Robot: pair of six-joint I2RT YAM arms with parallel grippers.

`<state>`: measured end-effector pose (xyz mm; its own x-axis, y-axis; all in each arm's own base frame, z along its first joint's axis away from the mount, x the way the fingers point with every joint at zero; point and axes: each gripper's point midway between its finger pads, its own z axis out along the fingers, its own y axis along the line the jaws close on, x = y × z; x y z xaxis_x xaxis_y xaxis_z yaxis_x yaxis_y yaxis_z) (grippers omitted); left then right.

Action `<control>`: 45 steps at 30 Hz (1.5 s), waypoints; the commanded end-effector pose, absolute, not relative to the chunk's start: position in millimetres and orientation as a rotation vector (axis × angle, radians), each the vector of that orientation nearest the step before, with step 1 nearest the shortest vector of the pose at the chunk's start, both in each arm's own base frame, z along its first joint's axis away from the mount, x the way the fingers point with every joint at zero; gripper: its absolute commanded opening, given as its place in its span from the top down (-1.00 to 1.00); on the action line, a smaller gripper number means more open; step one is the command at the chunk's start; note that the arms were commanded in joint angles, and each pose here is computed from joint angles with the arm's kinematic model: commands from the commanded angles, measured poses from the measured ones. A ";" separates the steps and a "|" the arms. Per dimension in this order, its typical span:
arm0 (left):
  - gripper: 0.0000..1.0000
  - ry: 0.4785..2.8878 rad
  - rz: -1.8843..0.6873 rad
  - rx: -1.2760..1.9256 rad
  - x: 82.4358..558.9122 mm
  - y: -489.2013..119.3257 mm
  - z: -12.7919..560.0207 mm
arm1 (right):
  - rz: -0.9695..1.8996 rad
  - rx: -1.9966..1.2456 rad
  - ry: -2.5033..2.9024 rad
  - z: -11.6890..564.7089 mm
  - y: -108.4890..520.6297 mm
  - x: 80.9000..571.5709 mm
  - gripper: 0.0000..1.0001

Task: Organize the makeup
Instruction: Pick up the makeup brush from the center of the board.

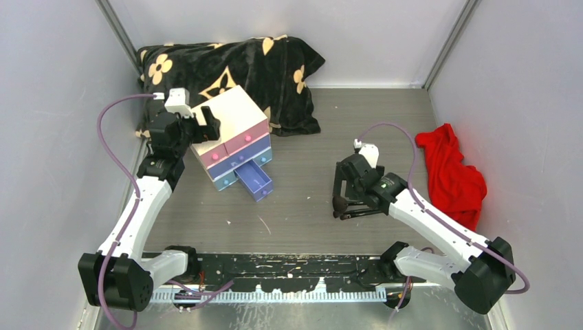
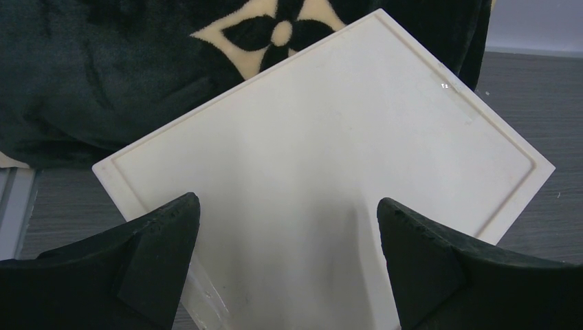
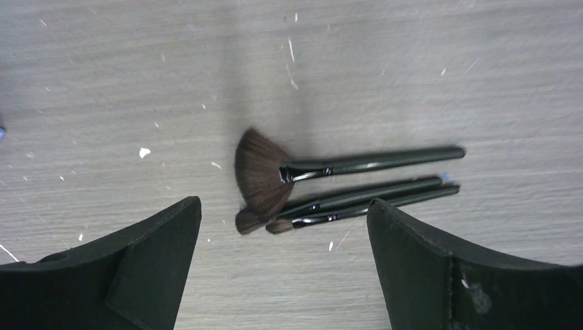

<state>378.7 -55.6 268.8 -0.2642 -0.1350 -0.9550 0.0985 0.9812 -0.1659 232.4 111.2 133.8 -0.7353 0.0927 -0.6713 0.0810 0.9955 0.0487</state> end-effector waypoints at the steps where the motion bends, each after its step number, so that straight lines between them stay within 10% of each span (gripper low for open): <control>1: -1.00 1.991 -0.285 -0.045 363.7 -64.8 224.2 | 0.140 0.281 2.439 111.4 125.1 224.9 -0.89; 45: -0.99 2.007 -0.312 -0.029 365.7 -70.9 219.2 | 0.106 0.870 2.266 35.2 83.3 254.2 -0.90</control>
<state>379.9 -62.9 269.1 -0.2674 -0.1515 -0.9516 0.1285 0.9731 -0.1911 246.8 82.0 33.2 -0.5613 0.5947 -0.5756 0.5625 0.7843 0.2617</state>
